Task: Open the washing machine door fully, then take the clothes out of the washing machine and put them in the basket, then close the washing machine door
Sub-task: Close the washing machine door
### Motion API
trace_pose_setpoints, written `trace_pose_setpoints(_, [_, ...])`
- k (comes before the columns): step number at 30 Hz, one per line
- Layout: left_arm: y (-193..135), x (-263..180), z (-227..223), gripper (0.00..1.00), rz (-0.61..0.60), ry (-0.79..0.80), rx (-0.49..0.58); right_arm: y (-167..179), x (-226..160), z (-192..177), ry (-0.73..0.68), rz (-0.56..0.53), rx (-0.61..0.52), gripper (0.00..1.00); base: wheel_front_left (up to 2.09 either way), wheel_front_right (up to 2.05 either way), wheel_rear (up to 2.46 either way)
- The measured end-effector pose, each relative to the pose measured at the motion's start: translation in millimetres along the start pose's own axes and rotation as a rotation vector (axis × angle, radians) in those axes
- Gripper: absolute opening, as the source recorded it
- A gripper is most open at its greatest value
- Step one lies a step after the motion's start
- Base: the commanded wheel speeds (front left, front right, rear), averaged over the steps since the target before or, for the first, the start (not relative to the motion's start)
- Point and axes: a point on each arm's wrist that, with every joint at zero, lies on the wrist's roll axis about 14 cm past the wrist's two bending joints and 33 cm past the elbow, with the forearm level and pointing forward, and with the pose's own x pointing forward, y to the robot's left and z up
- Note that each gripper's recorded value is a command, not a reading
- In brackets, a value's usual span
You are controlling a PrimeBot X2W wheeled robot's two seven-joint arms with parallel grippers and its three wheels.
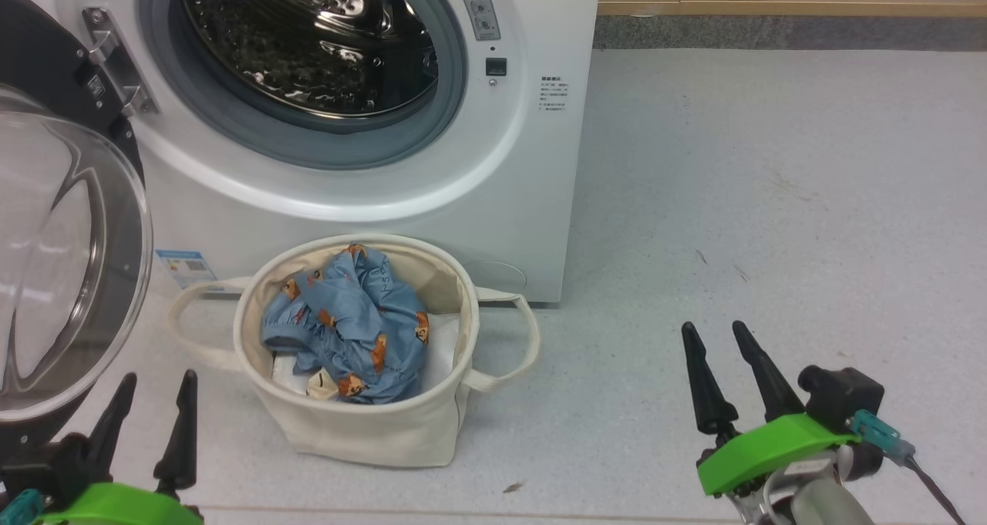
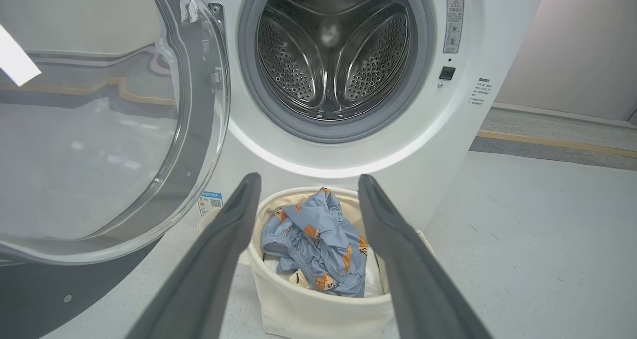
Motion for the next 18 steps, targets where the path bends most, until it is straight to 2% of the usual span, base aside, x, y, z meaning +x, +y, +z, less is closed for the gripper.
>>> trace_pose_setpoints(6, [10.2,-2.3,3.9,1.00,0.048,-0.021,-0.041,2.9,1.8,-0.9,0.002,0.009,0.000,1.00,-0.01,0.01,0.00])
trace_pose_setpoints(13, [23.5,-10.9,3.3,1.00,0.094,-0.021,-0.043,11.9,7.5,-4.9,0.013,0.036,0.003,1.00,0.00,0.00,0.00])
trace_pose_setpoints(18, [49.8,-29.3,7.1,1.00,0.197,-0.037,-0.034,30.1,17.0,-11.2,0.030,0.090,0.008,1.00,0.00,0.00,0.00])
